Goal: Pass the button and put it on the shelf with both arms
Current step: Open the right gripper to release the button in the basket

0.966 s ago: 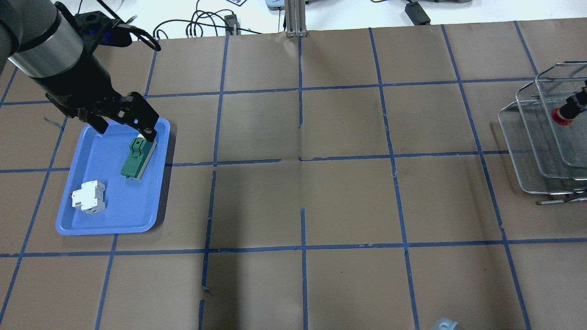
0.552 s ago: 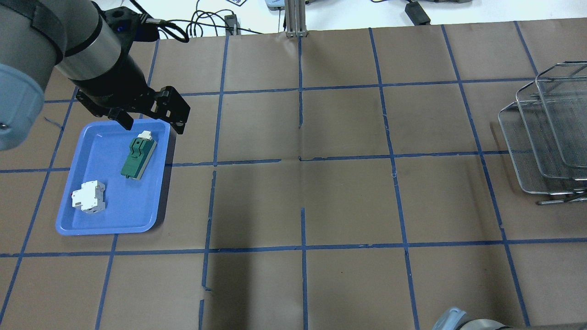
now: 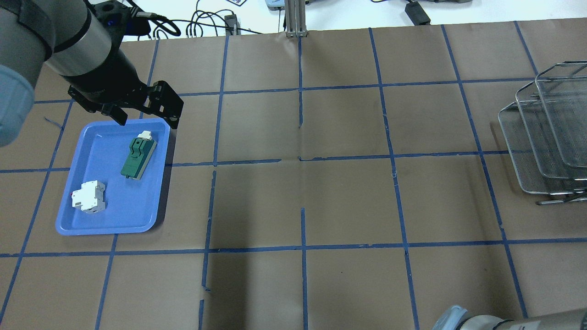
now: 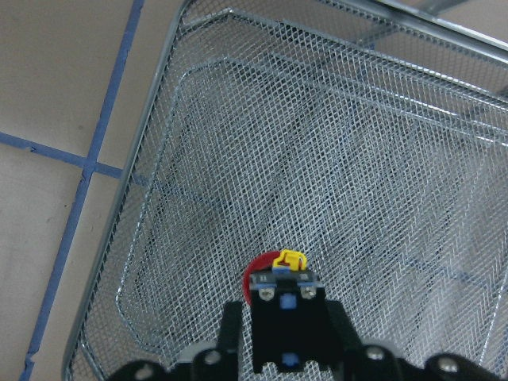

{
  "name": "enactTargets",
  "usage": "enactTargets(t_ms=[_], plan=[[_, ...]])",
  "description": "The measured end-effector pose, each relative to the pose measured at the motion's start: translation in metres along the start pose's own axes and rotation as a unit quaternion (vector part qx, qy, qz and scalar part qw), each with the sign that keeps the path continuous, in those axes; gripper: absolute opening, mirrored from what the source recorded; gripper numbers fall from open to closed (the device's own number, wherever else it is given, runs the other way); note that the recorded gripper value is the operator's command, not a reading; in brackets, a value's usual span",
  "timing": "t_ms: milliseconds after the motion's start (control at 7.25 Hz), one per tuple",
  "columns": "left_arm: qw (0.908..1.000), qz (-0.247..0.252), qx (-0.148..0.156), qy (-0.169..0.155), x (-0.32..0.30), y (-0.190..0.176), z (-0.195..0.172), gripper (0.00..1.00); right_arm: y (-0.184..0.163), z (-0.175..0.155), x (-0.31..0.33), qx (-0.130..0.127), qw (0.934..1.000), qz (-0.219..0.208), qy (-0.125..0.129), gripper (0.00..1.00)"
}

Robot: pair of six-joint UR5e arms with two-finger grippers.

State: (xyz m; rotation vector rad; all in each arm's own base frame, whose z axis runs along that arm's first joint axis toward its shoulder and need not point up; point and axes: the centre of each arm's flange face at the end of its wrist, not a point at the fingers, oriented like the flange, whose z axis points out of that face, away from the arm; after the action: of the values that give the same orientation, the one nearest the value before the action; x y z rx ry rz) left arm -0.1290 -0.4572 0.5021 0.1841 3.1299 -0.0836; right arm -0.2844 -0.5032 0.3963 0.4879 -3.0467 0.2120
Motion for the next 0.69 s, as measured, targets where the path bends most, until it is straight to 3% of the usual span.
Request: enactTargets(t_ms=[276, 690], plan=[[0.9998, -0.018, -0.008, -0.002, -0.002, 0.000, 0.001, 1.00, 0.000, -0.009, -0.003, -0.002, 1.0000, 0.002, -0.002, 0.74], [0.9990, -0.042, -0.014, -0.002, -0.007, 0.000, 0.002, 1.00, -0.019, -0.058, -0.057, 0.003, 0.9995, 0.033, 0.001, 0.76]])
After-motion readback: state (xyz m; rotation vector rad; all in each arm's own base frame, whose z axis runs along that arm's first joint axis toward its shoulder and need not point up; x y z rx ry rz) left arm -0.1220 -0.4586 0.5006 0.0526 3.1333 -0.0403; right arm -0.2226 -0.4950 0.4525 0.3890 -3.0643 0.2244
